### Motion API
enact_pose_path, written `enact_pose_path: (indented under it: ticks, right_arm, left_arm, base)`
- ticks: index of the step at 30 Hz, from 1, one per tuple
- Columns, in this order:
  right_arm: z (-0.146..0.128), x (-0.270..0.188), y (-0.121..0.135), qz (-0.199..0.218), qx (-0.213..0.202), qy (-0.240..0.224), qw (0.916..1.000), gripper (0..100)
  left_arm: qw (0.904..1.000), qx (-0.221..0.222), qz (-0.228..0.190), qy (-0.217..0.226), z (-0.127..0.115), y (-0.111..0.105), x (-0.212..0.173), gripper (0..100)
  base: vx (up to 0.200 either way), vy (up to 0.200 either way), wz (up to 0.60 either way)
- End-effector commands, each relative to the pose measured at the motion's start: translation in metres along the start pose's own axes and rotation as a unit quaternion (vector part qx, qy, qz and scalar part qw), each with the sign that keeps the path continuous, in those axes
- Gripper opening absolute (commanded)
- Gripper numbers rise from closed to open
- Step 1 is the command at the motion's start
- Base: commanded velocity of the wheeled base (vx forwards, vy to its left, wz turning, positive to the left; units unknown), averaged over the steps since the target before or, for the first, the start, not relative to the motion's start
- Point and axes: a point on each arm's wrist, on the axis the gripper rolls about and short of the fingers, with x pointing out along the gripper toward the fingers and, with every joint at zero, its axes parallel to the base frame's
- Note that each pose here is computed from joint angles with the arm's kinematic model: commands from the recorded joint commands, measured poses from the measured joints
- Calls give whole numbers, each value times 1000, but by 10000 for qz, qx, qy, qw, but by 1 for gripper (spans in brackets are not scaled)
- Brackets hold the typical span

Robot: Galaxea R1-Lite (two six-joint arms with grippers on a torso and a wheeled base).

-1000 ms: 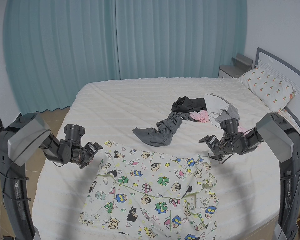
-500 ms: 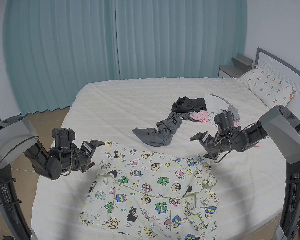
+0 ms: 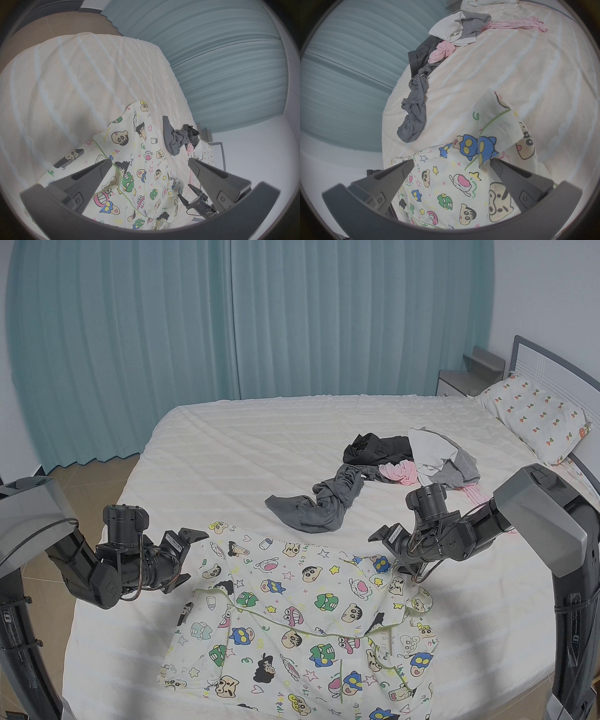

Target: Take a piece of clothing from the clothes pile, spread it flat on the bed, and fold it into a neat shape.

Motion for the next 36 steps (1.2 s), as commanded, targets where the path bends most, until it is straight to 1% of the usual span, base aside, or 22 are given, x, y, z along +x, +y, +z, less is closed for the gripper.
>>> enact_pose_path:
  ticks: [1,3,4,7,12,18,22,25,26,31,32,34,36]
  right_arm:
    - [-1,5,-2,-20,2,14,10000,100]
    - [-2,13,-2,-65,-9,-54,10000,100]
    - [-2,17,-3,-111,-22,-109,9999,0]
    - [-2,30,-7,-272,-31,-230,9994,0]
    - [1,30,-5,-260,-29,-324,9991,0]
    - [21,23,12,72,22,-615,9981,0]
    - [49,20,34,540,93,-1021,9933,0]
    - [53,27,39,620,94,-1120,9917,0]
    - [56,34,45,606,76,-1302,9896,0]
    - [62,47,50,445,92,-1360,9897,0]
    - [54,64,30,-25,133,-1091,9939,0]
    - [44,78,13,-436,136,-904,9949,0]
    - [34,92,-4,-835,119,-781,9934,0]
  left_arm:
    - [10000,-7,16,4,0,2,1,100]
    - [10000,-4,13,-6,0,2,1,100]
    - [10000,-4,13,-6,0,2,1,100]
    - [10000,-12,23,-27,0,2,1,100]
    - [10000,-26,50,-36,0,3,2,100]
    - [10000,-23,67,-36,0,4,2,100]
    - [10000,-23,67,-36,0,4,2,100]
    - [10000,-25,85,-20,-1,5,3,100]
    - [9999,-31,105,-9,-1,6,4,100]
    - [9999,-35,118,-3,-2,7,4,100]
    - [9999,-39,120,-9,-1,7,4,100]
    - [9999,-37,124,1,-2,8,4,100]
    - [9999,-41,137,8,-2,8,4,100]
  base:
    - [0,0,0]
    - [0,0,0]
    - [0,0,0]
    - [0,0,0]
    - [0,0,0]
    - [0,0,0]
    - [0,0,0]
    - [0,0,0]
    - [0,0,0]
    - [0,0,0]
    - [0,0,0]
    - [0,0,0]
    - [0,0,0]
